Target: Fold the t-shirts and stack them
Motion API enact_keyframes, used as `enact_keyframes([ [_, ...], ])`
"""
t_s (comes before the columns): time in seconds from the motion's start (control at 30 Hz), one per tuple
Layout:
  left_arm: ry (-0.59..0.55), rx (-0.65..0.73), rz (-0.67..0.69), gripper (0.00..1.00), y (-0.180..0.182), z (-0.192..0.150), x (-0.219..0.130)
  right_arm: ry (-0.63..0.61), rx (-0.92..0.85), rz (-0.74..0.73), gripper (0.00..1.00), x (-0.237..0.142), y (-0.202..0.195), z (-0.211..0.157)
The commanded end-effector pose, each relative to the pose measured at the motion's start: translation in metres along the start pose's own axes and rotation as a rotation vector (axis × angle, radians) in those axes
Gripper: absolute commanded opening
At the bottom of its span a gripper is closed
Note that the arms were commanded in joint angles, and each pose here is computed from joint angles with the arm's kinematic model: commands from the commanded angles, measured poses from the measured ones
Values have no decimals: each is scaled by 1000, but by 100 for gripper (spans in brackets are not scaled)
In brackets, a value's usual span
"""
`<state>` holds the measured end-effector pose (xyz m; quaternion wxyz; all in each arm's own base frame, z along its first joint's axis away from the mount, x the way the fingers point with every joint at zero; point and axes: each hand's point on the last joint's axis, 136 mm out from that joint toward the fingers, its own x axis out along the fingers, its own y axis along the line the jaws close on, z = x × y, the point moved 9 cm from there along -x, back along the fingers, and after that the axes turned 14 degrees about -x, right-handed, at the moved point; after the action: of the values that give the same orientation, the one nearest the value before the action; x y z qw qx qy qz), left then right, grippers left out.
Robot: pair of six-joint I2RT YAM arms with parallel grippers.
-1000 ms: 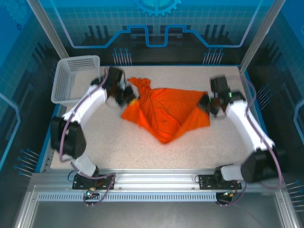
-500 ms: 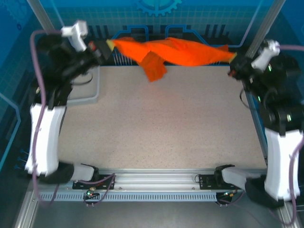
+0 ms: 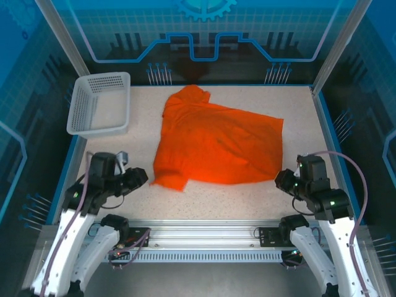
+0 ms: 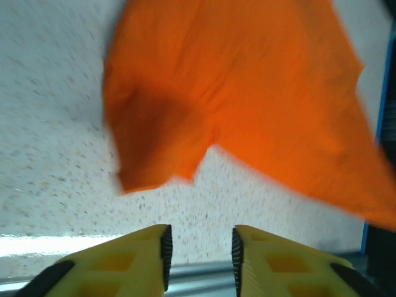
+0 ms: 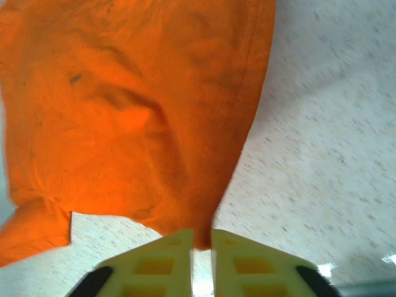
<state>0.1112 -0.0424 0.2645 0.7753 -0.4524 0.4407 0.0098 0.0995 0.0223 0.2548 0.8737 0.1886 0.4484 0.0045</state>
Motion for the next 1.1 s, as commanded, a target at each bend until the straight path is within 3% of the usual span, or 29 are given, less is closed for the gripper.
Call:
enact_keyframes([
  [0.0, -252, -34, 1, 32, -11, 15, -39, -65, 85, -45, 23, -20, -8, -5],
  [0.03, -287, -34, -5, 37, -17, 20, -44, -107, 98, -66, 34, -28, -9, -3],
  [0.07, -306, -31, -21, 51, -24, 25, -47, -146, 108, -78, 49, -33, -11, -2],
  [0.1, -303, -30, -33, 52, -31, 29, -45, -167, 110, -76, 56, -34, -11, 0],
  [0.17, -272, -30, -48, 46, -42, 36, -33, -178, 101, -67, 56, -30, -9, 3],
  [0.23, -207, -34, -60, 49, -53, 44, -12, -176, 82, -44, 56, -22, -3, 13],
  [0.4, 10, -13, 56, 49, -76, 68, 73, 41, -38, -36, 51, 45, 23, 45],
  [0.53, 25, -40, 183, 60, -73, 87, 132, 84, -185, -181, 52, 87, 48, 74],
  [0.63, 30, -84, 262, 62, -73, 107, 165, 113, -232, -244, 54, 121, 57, 98],
  [0.8, 4, -247, 269, 60, -71, 144, 200, 172, -141, -276, 53, 179, 36, 151],
  [0.93, 37, -212, 270, 60, -92, 174, 230, 221, -69, -269, 49, 220, 12, 187],
  [1.07, 107, -151, 319, 54, -102, 193, 273, 290, -29, -258, 42, 261, -8, 214],
])
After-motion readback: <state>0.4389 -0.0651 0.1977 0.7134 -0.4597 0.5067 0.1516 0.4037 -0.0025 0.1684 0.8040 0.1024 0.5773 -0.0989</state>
